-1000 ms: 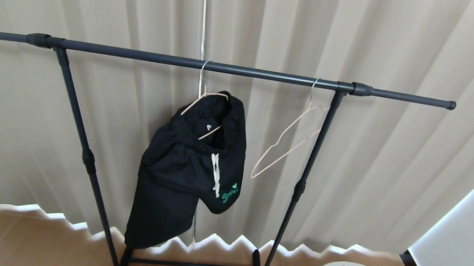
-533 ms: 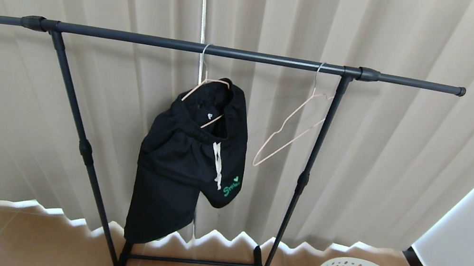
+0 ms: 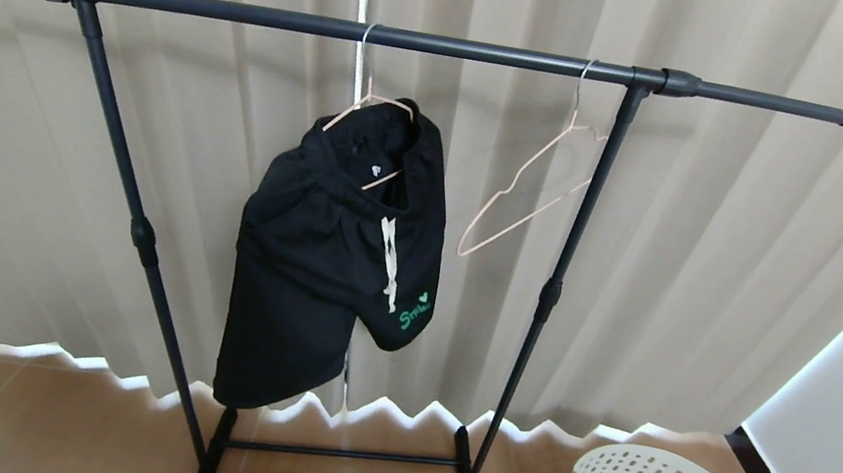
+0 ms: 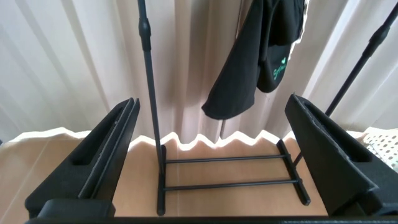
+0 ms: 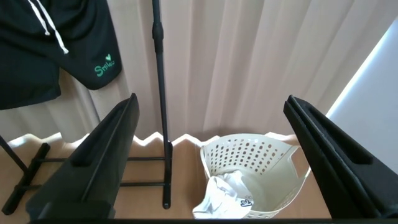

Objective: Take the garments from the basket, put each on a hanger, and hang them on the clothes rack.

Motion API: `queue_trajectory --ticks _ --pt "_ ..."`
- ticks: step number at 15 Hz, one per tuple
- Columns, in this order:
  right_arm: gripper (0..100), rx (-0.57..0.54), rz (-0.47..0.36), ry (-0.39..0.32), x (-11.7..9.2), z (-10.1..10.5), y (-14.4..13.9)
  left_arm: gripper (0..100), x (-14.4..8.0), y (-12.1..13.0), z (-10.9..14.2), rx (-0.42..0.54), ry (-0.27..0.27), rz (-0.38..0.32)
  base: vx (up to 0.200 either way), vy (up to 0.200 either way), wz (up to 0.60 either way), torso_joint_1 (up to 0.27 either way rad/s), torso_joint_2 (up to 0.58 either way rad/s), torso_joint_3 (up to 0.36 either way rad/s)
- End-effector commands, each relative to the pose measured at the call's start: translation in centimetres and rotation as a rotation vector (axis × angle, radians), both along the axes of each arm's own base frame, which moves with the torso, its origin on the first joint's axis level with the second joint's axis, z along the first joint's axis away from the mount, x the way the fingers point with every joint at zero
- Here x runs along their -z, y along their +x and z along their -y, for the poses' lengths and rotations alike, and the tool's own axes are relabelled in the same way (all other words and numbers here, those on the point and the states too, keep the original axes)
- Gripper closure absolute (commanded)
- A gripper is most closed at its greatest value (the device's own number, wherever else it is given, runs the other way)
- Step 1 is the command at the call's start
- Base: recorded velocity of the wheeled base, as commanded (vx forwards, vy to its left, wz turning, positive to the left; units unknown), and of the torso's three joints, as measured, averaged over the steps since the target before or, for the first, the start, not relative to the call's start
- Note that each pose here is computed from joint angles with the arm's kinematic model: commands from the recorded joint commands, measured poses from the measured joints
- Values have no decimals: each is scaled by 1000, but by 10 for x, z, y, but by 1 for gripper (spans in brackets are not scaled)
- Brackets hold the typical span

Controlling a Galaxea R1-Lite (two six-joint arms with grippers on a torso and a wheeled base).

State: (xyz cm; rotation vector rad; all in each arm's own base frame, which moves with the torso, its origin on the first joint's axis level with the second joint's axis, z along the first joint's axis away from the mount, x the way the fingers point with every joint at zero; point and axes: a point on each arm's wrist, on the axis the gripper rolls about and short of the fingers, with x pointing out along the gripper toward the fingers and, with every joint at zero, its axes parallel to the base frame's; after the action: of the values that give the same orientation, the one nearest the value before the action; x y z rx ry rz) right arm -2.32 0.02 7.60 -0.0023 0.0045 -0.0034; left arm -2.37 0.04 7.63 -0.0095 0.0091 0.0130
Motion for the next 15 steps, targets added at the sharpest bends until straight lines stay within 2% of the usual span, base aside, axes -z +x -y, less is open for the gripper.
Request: queue_trajectory --ticks 1,8,15 --pt "0 0 1 -1 0 0 0 0 0 0 0 -1 -1 -2 0 0 0 -222 554 325" --pt "0 0 1 -1 0 0 0 0 0 0 0 -1 -1 -2 0 0 0 -201 523 318" --pt "0 0 0 1 0 0 0 0 0 0 0 -1 0 -2 0 0 0 -152 482 336"
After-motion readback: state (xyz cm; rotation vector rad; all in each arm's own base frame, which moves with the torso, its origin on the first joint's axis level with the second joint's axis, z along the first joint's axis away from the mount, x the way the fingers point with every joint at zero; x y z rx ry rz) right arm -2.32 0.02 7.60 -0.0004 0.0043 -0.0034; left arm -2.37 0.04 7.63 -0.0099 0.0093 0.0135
